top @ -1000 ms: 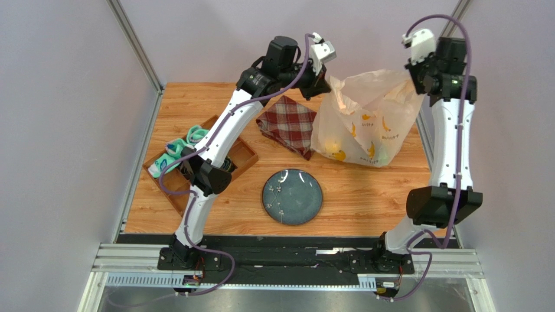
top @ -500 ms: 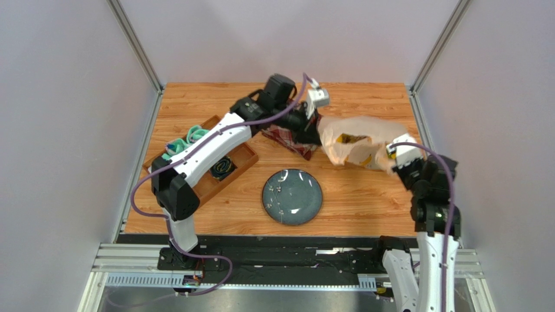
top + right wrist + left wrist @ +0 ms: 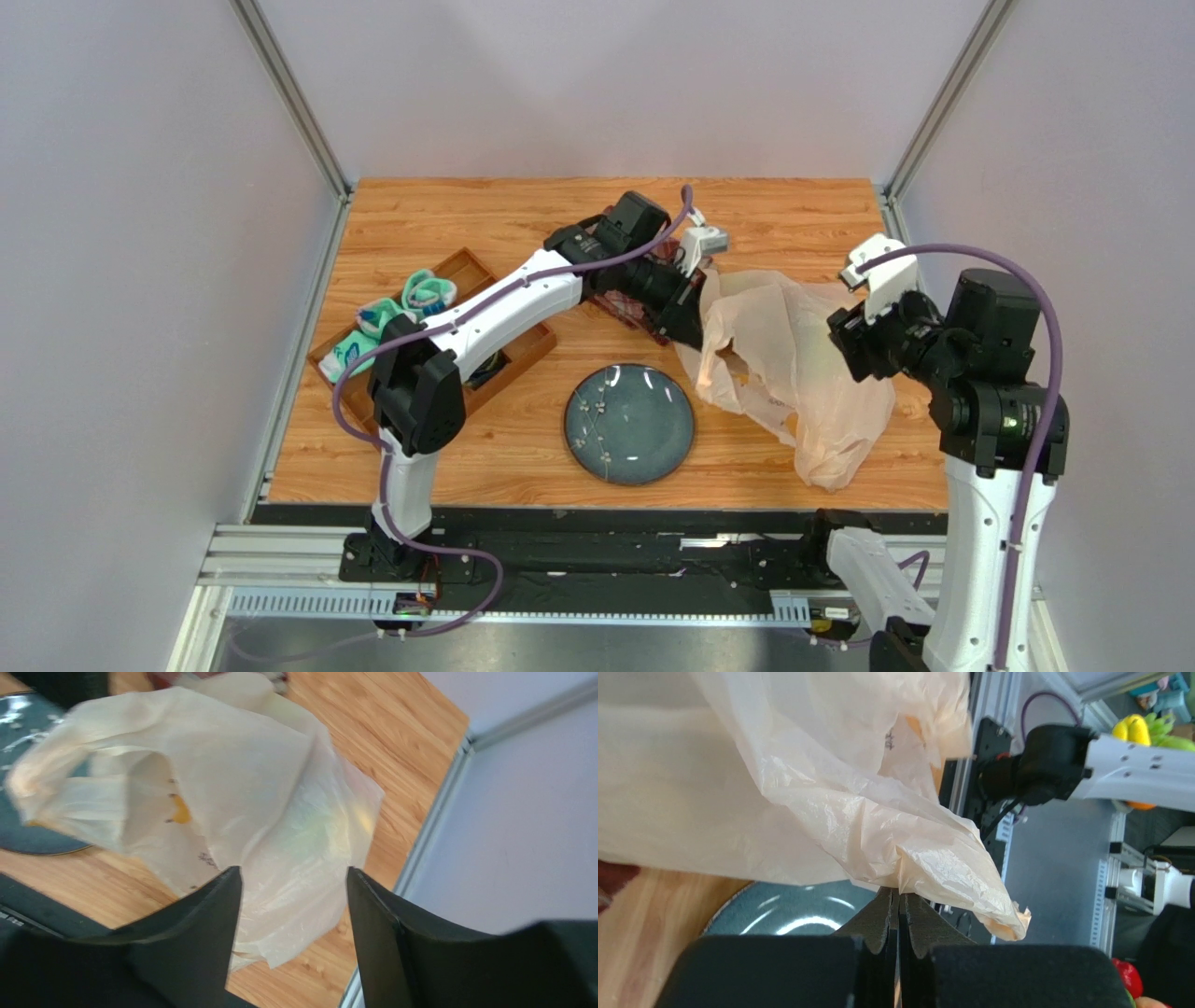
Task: Take the fake fruits out of the plastic bag
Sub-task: Adjust the plastic bag at the center of the board.
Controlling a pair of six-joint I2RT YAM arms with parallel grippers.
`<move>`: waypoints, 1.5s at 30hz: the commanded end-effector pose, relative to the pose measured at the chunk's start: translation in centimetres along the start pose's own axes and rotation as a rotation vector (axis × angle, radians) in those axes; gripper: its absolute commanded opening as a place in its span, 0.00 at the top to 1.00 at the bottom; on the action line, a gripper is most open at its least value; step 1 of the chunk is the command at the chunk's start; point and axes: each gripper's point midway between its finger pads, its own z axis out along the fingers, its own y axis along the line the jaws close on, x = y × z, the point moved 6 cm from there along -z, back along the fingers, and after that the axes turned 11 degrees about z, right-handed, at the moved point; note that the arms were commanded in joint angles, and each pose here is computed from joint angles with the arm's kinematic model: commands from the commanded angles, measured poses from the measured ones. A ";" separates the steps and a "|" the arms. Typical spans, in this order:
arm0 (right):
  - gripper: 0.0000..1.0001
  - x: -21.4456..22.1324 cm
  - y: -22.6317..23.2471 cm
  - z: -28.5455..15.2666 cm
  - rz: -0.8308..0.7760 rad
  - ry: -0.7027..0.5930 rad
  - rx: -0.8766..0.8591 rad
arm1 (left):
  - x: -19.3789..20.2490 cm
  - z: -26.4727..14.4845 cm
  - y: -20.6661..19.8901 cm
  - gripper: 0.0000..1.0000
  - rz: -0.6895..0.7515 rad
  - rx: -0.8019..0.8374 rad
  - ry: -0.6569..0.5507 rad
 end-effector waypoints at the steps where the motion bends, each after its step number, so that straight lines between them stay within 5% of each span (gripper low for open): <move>1: 0.51 3.3 5.0 2.1 0.079 0.180 -0.347 | -3.7 -1.6 -1.2 1.00 0.008 0.041 -0.114; 5: 0.70 6.3 6.5 6.4 0.004 0.284 -0.415 | -4.0 -1.9 -0.8 1.00 -0.043 0.074 -0.142; 19: 0.78 5.1 8.4 16.8 0.073 0.245 -0.354 | -2.4 -3.0 -0.2 1.00 -0.112 0.083 -0.137; 33: 0.79 2.4 9.1 12.8 0.090 0.319 -0.514 | -0.7 -3.3 1.3 1.00 -0.074 0.083 -0.097; 45: 0.80 6.4 9.3 17.3 0.112 0.392 -0.416 | -1.7 -4.0 0.3 1.00 -0.063 0.107 -0.123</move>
